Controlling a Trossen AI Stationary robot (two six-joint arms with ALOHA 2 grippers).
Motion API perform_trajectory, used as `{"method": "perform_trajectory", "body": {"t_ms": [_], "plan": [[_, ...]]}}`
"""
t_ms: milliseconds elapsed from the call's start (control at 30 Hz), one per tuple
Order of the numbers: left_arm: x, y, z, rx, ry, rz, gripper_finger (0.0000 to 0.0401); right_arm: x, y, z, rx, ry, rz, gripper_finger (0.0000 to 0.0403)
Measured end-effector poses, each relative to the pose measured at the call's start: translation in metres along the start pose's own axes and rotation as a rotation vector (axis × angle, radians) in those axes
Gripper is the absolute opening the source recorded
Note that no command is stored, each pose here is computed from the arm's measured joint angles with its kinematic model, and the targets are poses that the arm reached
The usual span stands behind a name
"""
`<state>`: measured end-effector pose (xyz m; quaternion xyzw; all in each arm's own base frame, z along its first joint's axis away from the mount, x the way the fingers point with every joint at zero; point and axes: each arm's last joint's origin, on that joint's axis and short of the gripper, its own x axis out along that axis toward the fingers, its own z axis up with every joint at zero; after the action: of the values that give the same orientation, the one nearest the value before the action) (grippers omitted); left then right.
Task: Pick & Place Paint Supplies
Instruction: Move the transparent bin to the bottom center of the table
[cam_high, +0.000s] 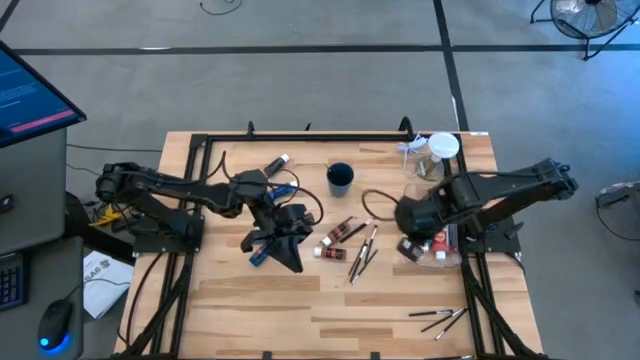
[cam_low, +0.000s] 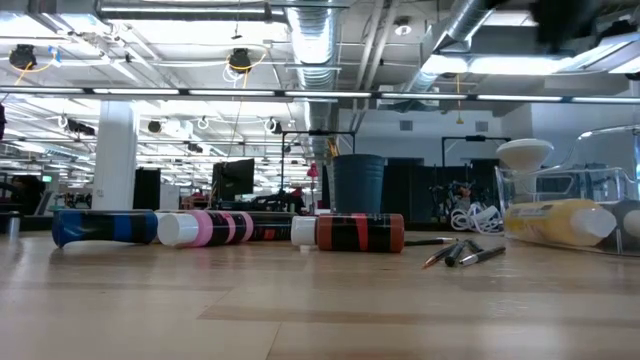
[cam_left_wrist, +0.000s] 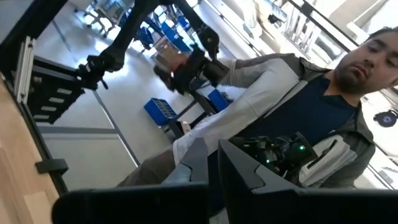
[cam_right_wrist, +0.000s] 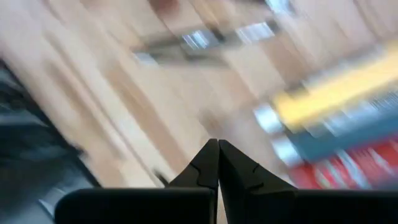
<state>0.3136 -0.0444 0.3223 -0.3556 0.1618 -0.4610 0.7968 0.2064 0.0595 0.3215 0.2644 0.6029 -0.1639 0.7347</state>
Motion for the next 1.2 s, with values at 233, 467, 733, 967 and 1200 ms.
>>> {"method": "perform_trajectory", "body": {"t_ms": [233, 467, 733, 967, 1200], "plan": [[0.002, -0.001, -0.001, -0.001, -0.001, 0.001, 0.0001, -0.005, -0.002, -0.039, -0.025, 0.072, -0.209, 0.0], [0.002, 0.0, -0.001, -0.001, -0.002, 0.005, 0.0001, 0.026, -0.007, -0.046, 0.194, 0.082, -0.265, 0.0], [0.004, -0.001, -0.002, -0.002, -0.016, 0.015, 0.0001, 0.062, -0.009, -0.064, 0.316, 0.176, -0.274, 0.0], [0.01, -0.004, -0.006, 0.001, -0.009, 0.008, 0.0001, 0.076, -0.003, -0.071, 0.303, 0.19, -0.195, 0.0], [0.014, -0.006, -0.008, 0.019, -0.02, 0.017, 0.0001, 0.089, -0.007, -0.075, 0.337, 0.246, -0.19, 0.0]]}}
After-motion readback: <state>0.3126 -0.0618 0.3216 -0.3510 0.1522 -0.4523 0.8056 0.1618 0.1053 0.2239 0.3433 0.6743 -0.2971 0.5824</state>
